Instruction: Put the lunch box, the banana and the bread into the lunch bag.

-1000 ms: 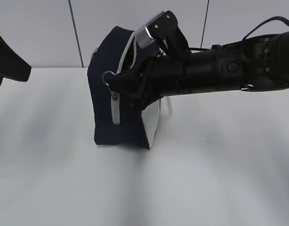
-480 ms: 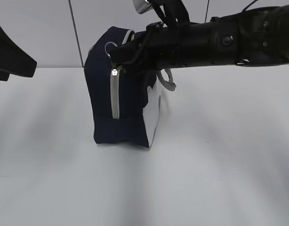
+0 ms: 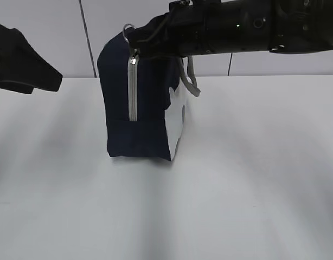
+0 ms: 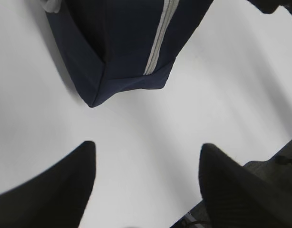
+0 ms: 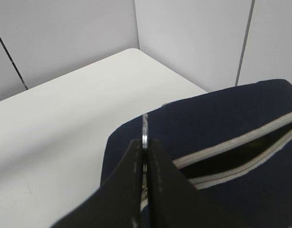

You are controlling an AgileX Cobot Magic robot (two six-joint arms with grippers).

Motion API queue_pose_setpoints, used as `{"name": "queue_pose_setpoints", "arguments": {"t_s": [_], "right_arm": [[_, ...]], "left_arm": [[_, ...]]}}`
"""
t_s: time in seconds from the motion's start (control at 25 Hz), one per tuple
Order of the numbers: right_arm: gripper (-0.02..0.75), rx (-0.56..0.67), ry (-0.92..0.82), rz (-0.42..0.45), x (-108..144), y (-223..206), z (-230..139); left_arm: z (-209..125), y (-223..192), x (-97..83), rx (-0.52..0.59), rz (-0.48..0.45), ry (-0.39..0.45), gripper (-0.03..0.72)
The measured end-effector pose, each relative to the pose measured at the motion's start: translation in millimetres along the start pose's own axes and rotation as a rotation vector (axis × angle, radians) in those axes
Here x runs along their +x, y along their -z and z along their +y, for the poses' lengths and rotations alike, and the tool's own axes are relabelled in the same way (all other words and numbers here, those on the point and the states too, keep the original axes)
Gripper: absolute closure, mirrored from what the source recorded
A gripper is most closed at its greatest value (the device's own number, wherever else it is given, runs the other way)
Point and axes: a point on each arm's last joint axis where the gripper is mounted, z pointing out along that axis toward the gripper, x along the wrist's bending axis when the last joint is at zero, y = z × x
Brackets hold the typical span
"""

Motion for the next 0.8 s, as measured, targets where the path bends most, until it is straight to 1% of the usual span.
{"name": "queue_pose_setpoints", "arguments": {"t_s": [0.16, 0.28, 0.52, 0.6, 0.8], "right_arm": [[0.754, 0.022, -0.021, -0.006, -7, 3, 0], [0.754, 0.056, -0.004, -0.008, -14, 6, -4], [0.754, 0.121, 0.033, 0.034, -19, -2, -22], [0.754, 0.119, 0.038, 0.042, -20, -4, -22], [0.754, 0.077, 0.073, 0.048, -22, -4, -3]], "left_arm": [[4, -8, 2.9, -0.02, -0.013, -0.003, 0.221], [7, -13, 3.3, -0.029, -0.043, -0.003, 0.221], [11, -31, 7.5, -0.028, -0.106, 0.031, 0.221], [13, -37, 10.0, -0.029, -0.116, 0.035, 0.221], [14, -49, 16.3, -0.024, -0.116, 0.032, 0.221]]}}
